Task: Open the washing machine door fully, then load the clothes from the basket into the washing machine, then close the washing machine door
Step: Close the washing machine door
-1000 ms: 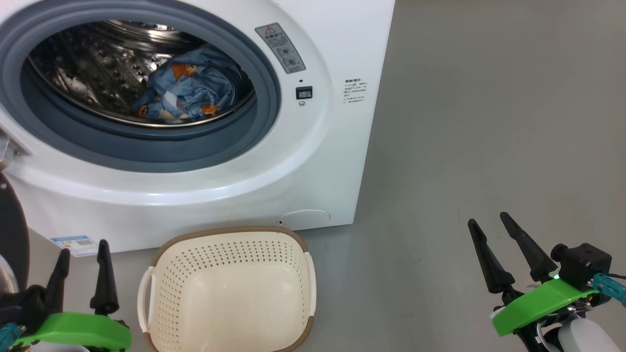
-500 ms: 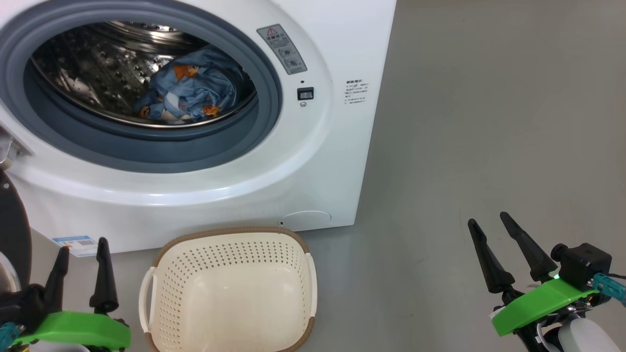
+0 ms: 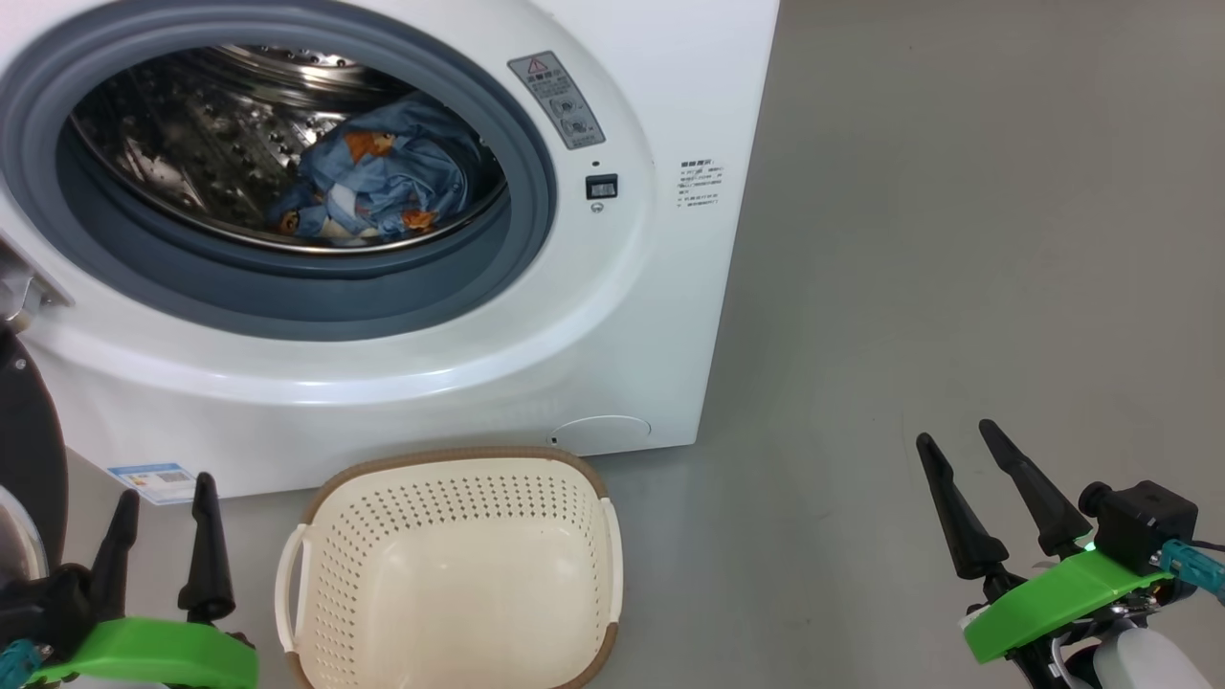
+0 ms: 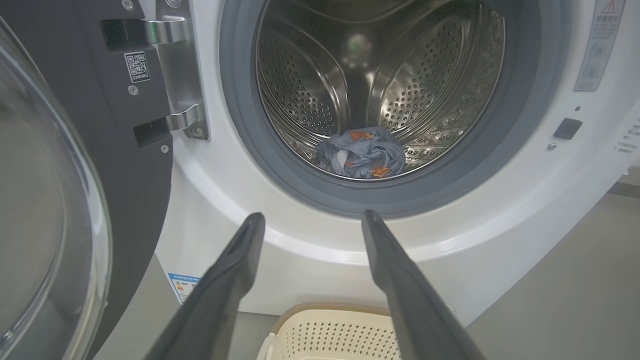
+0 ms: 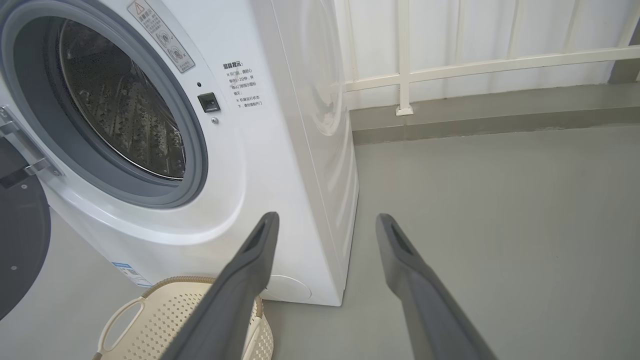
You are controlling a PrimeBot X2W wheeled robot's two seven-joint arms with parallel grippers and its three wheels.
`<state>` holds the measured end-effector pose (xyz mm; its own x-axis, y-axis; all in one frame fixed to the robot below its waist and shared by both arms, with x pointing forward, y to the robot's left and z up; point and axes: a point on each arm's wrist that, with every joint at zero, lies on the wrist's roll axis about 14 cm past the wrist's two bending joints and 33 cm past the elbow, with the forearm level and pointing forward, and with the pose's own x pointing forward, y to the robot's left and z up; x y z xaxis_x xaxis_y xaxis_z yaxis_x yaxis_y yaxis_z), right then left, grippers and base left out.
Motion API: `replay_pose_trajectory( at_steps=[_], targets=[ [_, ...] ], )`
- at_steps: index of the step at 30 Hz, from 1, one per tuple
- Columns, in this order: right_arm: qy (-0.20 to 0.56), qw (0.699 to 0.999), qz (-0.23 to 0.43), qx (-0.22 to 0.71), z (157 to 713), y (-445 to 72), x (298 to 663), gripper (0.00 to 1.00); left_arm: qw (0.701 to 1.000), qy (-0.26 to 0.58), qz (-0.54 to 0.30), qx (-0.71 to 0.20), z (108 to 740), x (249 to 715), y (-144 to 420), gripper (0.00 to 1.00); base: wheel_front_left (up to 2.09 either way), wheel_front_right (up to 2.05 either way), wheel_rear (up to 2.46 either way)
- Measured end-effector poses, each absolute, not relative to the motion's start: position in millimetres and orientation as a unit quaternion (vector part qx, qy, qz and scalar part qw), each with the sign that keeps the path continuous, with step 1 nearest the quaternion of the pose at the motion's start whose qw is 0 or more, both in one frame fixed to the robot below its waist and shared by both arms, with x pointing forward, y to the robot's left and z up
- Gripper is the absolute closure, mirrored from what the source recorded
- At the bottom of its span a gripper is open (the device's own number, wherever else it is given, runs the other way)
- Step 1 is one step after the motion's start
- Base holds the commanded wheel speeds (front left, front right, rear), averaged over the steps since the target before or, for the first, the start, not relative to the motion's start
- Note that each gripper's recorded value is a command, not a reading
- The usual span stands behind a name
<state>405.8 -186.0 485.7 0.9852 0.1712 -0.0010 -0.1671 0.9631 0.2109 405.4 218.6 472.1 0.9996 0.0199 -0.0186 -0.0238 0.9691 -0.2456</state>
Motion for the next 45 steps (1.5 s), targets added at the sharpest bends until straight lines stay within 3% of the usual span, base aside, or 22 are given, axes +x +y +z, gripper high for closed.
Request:
replay_pose_trajectory(
  at_steps=[31, 45],
  targets=[
    [0.01, 0.99, 0.09, 0.106, 485.5, -182.7, 404.8, 0.0, 0.992, 0.004, 0.009, -0.122, 475.2, 395.4, 219.0, 0.0, -0.76, 0.76, 0.0],
    [0.025, 0.977, 0.186, 0.099, 480.1, -120.7, 418.6, 0.0, 0.985, -0.006, 0.107, -0.137, 474.2, 350.4, 268.9, 0.0, 0.0, 0.0, 0.0]
  ],
)
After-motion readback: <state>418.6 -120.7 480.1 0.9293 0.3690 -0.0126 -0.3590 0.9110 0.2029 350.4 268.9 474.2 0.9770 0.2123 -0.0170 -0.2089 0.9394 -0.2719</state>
